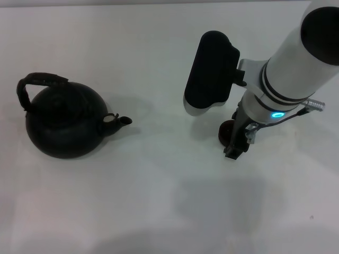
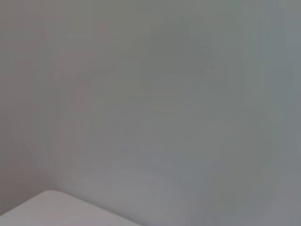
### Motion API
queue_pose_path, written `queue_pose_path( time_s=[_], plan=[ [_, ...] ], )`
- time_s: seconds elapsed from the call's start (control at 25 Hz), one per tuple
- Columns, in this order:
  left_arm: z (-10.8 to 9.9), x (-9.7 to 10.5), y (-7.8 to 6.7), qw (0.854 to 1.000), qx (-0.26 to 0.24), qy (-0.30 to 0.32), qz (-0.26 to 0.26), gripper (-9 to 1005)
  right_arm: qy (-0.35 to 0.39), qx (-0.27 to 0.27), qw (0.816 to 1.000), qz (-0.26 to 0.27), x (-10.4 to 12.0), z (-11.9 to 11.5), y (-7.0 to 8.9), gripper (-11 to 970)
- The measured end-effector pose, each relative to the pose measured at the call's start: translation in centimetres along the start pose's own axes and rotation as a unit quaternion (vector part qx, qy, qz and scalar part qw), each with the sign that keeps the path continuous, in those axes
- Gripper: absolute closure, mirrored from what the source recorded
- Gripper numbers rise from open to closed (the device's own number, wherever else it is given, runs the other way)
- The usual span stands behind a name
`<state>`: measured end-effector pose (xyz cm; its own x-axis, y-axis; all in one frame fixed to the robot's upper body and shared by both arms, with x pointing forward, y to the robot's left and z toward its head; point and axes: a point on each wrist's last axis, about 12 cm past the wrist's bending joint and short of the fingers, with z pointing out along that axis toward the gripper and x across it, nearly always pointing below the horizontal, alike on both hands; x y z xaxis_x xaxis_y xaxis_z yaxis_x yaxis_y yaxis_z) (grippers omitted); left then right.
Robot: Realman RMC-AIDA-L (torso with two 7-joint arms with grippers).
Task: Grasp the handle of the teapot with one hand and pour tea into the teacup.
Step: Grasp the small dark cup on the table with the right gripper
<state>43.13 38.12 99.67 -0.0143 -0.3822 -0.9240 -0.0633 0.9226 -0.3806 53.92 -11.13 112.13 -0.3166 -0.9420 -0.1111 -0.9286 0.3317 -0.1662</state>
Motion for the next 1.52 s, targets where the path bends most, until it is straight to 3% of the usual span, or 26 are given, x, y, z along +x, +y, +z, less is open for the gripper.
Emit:
queue_pose_path(
  time_s=[1.24, 1.52],
  plan=[
    [0.02, -0.10, 0.00, 1.000, -0.003, -0.006, -0.002, 103, -0.001, -0.013, 1.000, 0.010, 0.33, 0.82, -0.06, 138],
    [0.01, -0.13, 0.02, 1.000, -0.003, -0.007, -0.002, 103, -0.020, -0.015, 1.000, 0.011, -0.40, 0.06, -0.25, 227]
  ],
)
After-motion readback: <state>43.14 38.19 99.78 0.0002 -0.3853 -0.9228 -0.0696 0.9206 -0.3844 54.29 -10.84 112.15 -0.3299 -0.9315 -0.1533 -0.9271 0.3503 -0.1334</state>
